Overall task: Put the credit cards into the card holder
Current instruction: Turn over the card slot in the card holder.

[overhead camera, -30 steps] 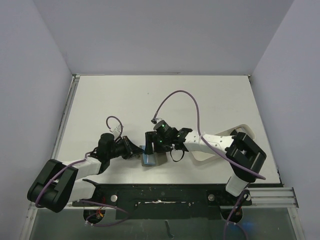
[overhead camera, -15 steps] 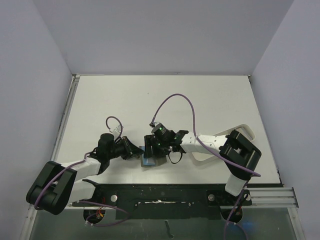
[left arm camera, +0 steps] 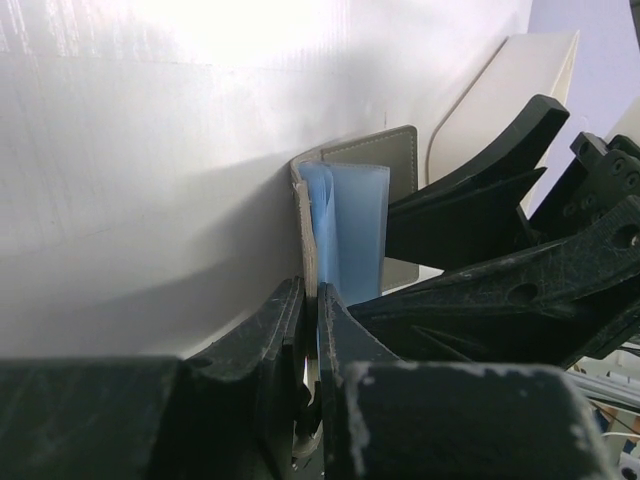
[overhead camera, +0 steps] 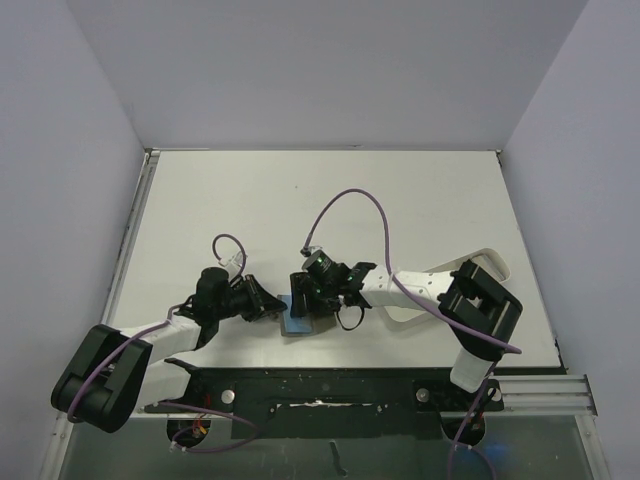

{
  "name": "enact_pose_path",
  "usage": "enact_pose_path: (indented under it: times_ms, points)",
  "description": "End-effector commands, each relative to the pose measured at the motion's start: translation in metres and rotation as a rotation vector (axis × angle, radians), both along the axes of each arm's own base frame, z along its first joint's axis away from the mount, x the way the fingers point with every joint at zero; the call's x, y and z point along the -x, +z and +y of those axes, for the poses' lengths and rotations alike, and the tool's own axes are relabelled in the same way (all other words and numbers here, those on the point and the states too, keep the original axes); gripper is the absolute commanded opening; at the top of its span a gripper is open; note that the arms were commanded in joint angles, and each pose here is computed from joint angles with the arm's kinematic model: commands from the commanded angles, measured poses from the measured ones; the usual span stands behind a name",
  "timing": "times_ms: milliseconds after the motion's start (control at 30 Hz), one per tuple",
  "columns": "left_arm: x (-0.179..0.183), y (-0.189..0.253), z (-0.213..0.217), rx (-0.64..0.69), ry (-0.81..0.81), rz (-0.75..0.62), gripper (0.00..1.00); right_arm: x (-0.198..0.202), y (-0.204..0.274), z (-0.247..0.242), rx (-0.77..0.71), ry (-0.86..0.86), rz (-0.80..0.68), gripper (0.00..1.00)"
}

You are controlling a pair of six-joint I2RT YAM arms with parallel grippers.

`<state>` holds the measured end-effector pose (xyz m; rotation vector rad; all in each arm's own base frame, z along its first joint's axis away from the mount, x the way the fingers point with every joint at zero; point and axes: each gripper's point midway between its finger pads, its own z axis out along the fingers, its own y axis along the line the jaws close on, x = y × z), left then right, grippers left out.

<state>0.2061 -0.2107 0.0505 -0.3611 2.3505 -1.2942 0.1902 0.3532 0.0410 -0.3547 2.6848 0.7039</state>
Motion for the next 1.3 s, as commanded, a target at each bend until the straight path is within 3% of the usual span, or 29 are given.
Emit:
enact_pose_path:
  times_ms: [0, 333, 667, 867, 933, 1033, 1133, 1267]
  points:
    - [-0.01, 0.014, -0.003, -0.013, -0.016, -0.077, 0.0, -0.006, 0.019, -0.002, -0.007, -0.024, -0.051, 0.61]
    - [-0.011, 0.017, -0.004, -0.001, -0.018, -0.081, 0.0, -0.018, 0.025, -0.038, 0.163, -0.09, -0.123, 0.59]
    - [-0.007, 0.019, -0.005, 0.028, -0.012, -0.075, 0.0, -0.025, 0.042, -0.039, 0.296, -0.11, -0.224, 0.47]
    - [-0.007, 0.023, -0.005, 0.037, -0.008, -0.082, 0.0, -0.02, 0.063, -0.011, 0.213, -0.066, -0.261, 0.35]
    - [-0.007, 0.023, -0.005, 0.04, -0.004, -0.08, 0.0, -0.019, 0.071, 0.001, 0.151, -0.036, -0.274, 0.36]
    - [-0.007, 0.021, -0.005, 0.038, -0.004, -0.08, 0.0, -0.013, 0.068, 0.013, 0.084, -0.001, -0.254, 0.44]
    - [-0.006, 0.02, -0.004, 0.036, -0.003, -0.076, 0.0, -0.01, 0.055, 0.015, 0.094, 0.001, -0.219, 0.52]
    - [-0.005, 0.019, -0.004, 0.036, -0.003, -0.073, 0.0, -0.005, 0.041, 0.016, 0.098, 0.008, -0.184, 0.55]
